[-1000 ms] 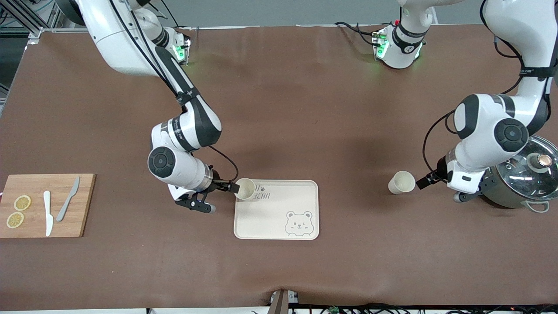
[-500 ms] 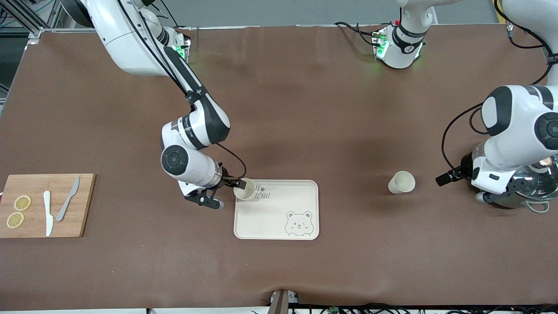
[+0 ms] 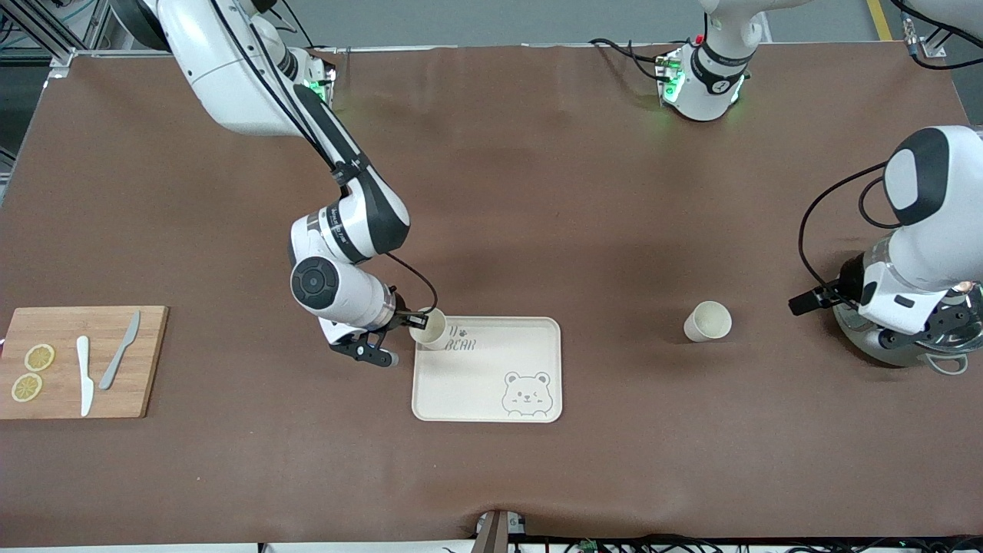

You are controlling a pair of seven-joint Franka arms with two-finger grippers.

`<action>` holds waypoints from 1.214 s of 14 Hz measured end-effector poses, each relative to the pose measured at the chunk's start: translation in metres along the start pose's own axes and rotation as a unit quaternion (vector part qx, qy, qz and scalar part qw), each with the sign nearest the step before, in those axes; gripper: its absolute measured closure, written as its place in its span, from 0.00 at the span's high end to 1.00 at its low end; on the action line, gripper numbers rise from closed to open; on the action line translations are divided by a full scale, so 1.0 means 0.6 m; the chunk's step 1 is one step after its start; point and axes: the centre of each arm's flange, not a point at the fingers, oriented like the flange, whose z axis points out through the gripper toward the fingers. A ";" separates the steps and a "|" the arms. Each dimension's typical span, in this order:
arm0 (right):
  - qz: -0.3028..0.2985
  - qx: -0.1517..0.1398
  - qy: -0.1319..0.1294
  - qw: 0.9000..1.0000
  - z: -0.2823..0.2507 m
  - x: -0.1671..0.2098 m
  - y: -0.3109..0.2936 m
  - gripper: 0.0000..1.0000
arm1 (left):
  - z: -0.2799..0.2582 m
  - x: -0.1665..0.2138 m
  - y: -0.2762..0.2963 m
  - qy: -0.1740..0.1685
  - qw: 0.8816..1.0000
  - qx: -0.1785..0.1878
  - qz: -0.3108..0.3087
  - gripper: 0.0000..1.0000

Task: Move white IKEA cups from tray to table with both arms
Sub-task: 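Grasp the other white cup on the tray with the right gripper, then carry the cup toward the cutting board with the right gripper and release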

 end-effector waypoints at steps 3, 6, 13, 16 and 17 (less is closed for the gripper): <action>0.000 0.002 0.003 1.000 -0.006 0.003 -0.002 0.02 | -0.016 0.013 -0.027 0.009 1.000 -0.003 0.014 1.00; -0.001 0.008 0.009 1.000 -0.022 0.008 -0.008 0.02 | -0.033 0.017 -0.041 0.014 1.000 -0.003 0.025 1.00; -0.007 -0.027 -0.030 0.999 -0.226 0.052 0.078 0.02 | -0.116 0.003 -0.035 0.022 0.999 -0.002 0.030 1.00; -0.033 -0.065 -0.034 0.997 -0.290 0.075 0.174 0.02 | -0.137 -0.005 -0.033 0.025 0.999 -0.001 0.041 1.00; -0.042 -0.070 -0.038 0.996 -0.301 0.076 0.206 0.02 | -0.143 -0.007 -0.034 0.028 0.999 -0.001 0.046 1.00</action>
